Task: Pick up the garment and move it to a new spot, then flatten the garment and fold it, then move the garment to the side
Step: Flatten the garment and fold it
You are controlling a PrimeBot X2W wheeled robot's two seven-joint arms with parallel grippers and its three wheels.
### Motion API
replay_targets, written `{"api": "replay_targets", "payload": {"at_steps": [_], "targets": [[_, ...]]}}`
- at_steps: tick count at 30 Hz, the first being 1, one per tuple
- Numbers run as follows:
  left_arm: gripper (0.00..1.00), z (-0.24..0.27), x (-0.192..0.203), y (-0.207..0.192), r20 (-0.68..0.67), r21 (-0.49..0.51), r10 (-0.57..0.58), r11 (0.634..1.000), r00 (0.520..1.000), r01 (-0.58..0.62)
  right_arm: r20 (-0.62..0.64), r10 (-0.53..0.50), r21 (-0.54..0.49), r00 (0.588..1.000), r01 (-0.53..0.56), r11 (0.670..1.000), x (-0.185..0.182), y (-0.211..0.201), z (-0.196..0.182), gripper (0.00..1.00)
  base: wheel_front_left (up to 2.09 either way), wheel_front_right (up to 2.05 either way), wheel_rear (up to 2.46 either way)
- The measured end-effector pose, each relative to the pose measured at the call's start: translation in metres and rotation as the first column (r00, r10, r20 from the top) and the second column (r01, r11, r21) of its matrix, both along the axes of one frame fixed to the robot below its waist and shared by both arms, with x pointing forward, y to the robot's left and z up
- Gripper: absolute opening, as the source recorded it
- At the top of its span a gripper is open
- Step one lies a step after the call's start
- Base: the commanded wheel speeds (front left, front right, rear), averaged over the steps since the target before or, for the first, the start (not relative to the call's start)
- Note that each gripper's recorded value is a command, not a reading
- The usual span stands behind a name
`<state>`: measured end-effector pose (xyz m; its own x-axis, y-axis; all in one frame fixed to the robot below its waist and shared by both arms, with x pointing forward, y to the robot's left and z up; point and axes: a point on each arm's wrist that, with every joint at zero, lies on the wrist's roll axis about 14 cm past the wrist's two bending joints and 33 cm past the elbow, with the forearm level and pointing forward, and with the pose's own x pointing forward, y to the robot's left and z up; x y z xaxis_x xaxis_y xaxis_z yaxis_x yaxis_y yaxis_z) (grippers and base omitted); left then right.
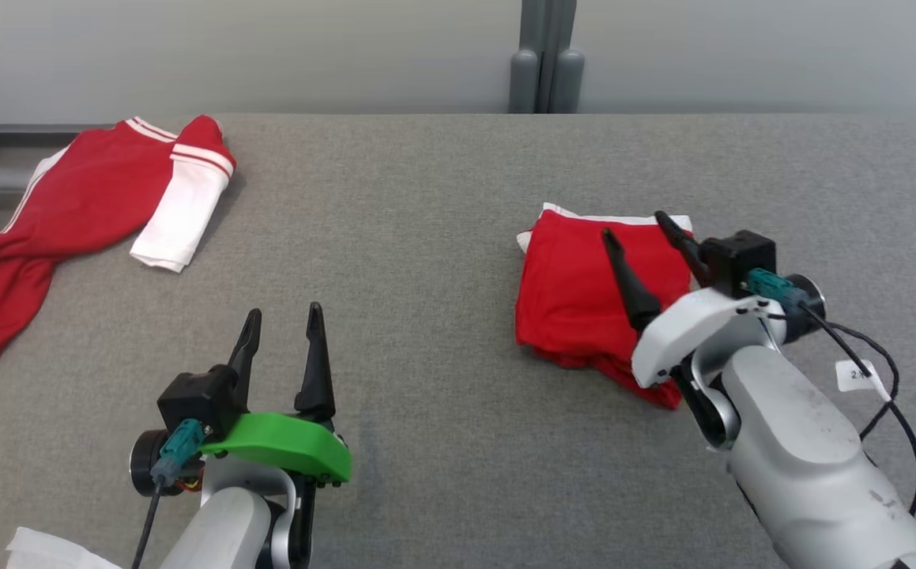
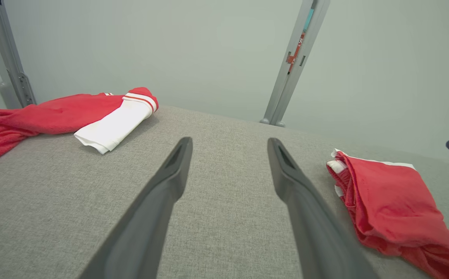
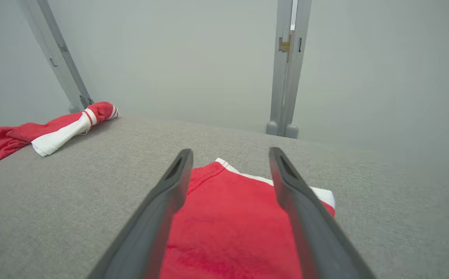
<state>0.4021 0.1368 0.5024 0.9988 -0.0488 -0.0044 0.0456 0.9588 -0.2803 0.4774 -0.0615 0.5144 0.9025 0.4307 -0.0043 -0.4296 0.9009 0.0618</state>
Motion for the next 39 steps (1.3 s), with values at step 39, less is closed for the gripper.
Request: {"api": "replay_targets", "payload": {"at_steps": [39], "targets": [[1.00,-0.027,-0.036,-0.010,-0.042,0.035,-0.019,0.999,0.999,0.020,-0.002,-0.298,0.110,0.955,0.296,0.949,-0.103,-0.087,-0.018,1.00,0.00,0.00,0.00]]}}
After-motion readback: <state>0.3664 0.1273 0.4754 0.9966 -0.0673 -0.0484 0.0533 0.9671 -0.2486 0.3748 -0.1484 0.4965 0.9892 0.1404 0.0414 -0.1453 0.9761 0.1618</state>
